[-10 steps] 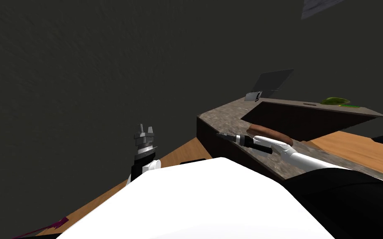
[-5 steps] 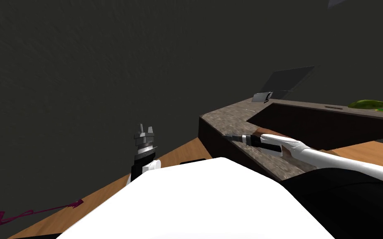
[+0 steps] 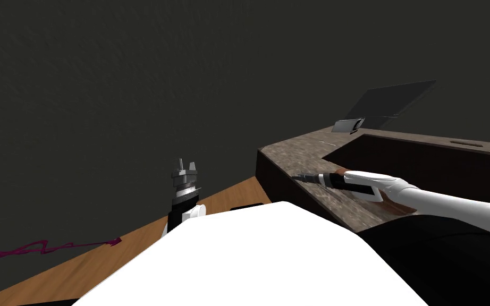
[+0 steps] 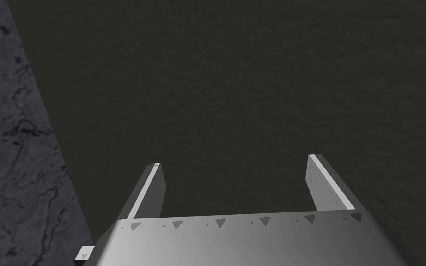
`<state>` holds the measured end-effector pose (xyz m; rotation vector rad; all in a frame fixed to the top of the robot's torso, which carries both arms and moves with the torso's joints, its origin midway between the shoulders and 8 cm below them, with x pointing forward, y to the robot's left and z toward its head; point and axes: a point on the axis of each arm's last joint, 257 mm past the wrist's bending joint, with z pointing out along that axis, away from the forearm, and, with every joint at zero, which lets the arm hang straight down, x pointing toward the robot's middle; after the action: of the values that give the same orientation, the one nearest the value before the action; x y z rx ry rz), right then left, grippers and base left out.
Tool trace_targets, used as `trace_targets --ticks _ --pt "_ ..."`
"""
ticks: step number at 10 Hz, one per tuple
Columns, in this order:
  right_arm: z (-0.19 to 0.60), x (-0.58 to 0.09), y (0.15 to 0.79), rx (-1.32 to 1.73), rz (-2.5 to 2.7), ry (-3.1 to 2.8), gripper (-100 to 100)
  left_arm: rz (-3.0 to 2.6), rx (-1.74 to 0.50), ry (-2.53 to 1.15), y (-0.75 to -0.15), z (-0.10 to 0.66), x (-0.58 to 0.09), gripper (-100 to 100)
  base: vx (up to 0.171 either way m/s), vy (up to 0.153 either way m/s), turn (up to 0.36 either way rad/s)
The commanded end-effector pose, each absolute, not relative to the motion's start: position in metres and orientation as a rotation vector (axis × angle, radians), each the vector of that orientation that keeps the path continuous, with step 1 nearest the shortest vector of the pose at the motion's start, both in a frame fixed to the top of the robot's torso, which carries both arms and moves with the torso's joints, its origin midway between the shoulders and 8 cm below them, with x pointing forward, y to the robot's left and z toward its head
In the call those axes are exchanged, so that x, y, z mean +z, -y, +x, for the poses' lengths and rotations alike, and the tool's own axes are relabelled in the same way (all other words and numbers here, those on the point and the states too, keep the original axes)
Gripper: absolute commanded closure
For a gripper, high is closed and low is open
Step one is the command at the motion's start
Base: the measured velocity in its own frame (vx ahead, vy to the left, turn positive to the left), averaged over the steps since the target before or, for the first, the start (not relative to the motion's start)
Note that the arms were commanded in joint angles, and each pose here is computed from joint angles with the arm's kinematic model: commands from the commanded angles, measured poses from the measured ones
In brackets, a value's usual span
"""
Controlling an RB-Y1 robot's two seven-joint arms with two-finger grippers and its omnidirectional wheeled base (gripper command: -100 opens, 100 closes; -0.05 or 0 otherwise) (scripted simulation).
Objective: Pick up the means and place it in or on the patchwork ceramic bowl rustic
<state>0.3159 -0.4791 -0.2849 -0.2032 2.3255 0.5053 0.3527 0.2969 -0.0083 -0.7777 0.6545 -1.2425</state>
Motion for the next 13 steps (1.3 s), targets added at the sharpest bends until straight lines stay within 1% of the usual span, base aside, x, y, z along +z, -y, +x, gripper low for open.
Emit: trace_targets --ticks 1,4,5,6,7,8,11,13 --pt "0.304 -0.293 0.506 0.434 -0.208 -2.381 -100 -0.778 -1.242 -0.654 -0.297 0.353 -0.008 0 -0.006 -0.043 0.108" --pt "0.292 -0.299 0.535 0.358 -0.202 -2.431 -100 -0.778 -1.243 -0.654 -0.297 0.353 -0.008 0 -0.012 -0.030 0.083" --pt "0.279 -0.303 0.555 0.305 -0.206 -2.473 -100 -0.778 -1.242 -0.654 -0.297 0.353 -0.008 0 -0.012 -0.036 0.102" --pt "0.279 -0.303 0.557 0.300 -0.203 -2.474 -100 -0.778 -1.243 -0.654 -0.297 0.353 -0.008 0 -0.012 -0.033 0.070" --pt "0.265 -0.307 0.578 0.246 -0.203 -2.516 -100 -0.778 -1.243 -0.654 -0.297 0.353 -0.008 0 -0.020 -0.037 0.108" --pt "0.265 -0.307 0.578 0.246 -0.203 -2.516 -100 -0.778 -1.243 -0.654 -0.297 0.353 -0.008 0 -0.014 -0.037 0.069" --pt "0.219 -0.319 0.626 0.120 -0.198 -2.629 -100 -0.778 -1.243 -0.654 -0.297 0.353 -0.008 0 -0.025 -0.045 0.137" --pt "0.191 -0.326 0.646 0.069 -0.191 -2.689 -100 -0.778 -1.243 -0.654 -0.297 0.353 -0.008 0 -0.045 -0.047 0.113"
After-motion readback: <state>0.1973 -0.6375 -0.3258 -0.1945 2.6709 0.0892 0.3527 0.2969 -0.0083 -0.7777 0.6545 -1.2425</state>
